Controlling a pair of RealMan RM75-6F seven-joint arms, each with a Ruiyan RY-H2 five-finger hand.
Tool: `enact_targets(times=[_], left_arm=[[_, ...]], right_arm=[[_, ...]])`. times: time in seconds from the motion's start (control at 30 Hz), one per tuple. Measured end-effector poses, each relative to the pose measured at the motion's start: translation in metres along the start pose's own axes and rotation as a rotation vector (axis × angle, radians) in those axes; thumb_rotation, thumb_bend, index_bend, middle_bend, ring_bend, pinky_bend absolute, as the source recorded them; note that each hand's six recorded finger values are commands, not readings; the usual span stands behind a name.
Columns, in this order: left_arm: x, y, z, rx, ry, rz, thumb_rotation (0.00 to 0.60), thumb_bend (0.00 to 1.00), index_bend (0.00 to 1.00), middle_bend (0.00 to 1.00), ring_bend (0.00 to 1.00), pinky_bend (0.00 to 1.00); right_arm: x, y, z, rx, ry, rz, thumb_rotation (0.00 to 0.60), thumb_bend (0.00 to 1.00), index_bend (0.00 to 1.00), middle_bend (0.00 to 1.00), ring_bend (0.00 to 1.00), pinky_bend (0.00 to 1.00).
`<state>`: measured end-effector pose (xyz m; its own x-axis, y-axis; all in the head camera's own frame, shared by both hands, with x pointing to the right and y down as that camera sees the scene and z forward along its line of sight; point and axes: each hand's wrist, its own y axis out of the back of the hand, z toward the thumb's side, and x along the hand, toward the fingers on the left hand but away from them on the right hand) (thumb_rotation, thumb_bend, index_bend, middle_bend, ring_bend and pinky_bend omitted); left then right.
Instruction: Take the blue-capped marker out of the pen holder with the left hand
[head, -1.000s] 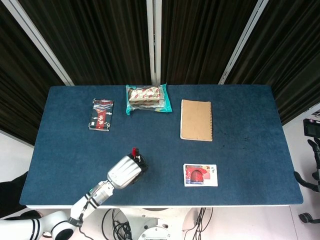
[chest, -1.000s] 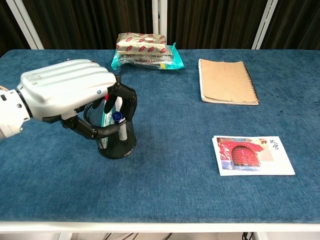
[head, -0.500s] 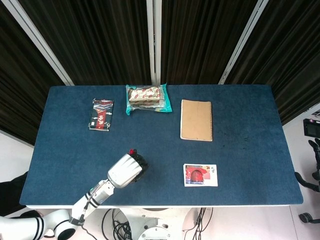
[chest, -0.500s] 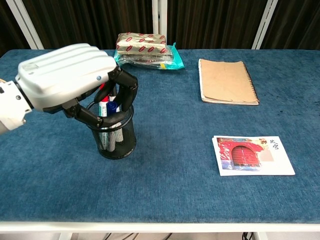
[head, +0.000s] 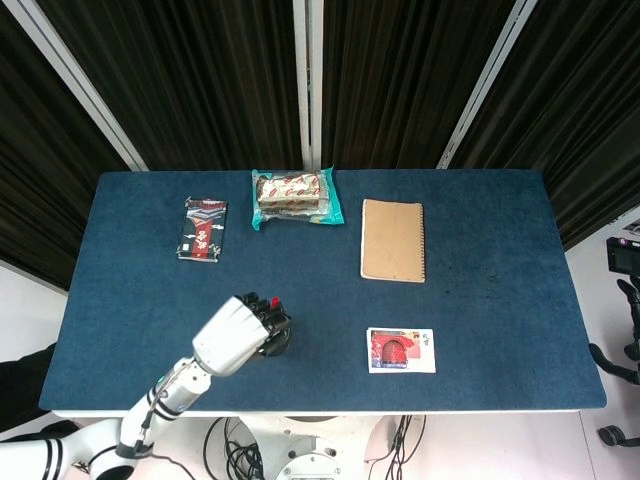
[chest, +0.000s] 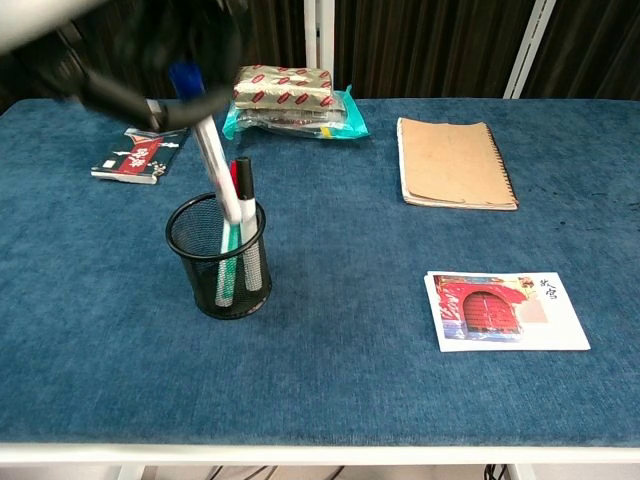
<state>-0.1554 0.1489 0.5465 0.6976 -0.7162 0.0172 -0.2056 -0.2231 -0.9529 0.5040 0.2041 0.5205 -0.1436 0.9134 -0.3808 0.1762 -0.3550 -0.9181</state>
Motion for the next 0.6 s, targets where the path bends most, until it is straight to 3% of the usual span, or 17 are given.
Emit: enact_targets(times=[0.13,0.27,0.4,0.6], left_arm=[[0.0,0.027,-0.017,0.01,0.047,0.078,0.6,0.39,0.63,0.63,0.7,0.75],[-0.003,0.031,-0.037,-0.003,0.109,0.079,0.6,0.39,0.63,0.63,0.7,0.75],[-0.005,0.019,-0.06,-0.027,0.17,0.04,0.6,0.4,0.63,0.63,0.7,0.75],[-0.009,-0.025,-0.098,-0.041,0.262,-0.101,0.6,0.39,0.63,0.63,0.7,0.75]], right_arm=[[0.0,-0.001,0.001,0.004,0.0,0.002,0.6,0.19,0.0,0.0,0.0,0.0],[-0.001,-0.002,0.002,0.007,0.0,0.005,0.6,0.19,0.0,0.0,0.0,0.0],[-0.001,-0.005,0.003,0.013,-0.002,0.012,0.6,0.19,0.0,0.0,0.0,0.0],[-0.001,-0.007,0.002,0.016,-0.007,0.019,0.6,0.19,0.0,0.0,0.0,0.0]])
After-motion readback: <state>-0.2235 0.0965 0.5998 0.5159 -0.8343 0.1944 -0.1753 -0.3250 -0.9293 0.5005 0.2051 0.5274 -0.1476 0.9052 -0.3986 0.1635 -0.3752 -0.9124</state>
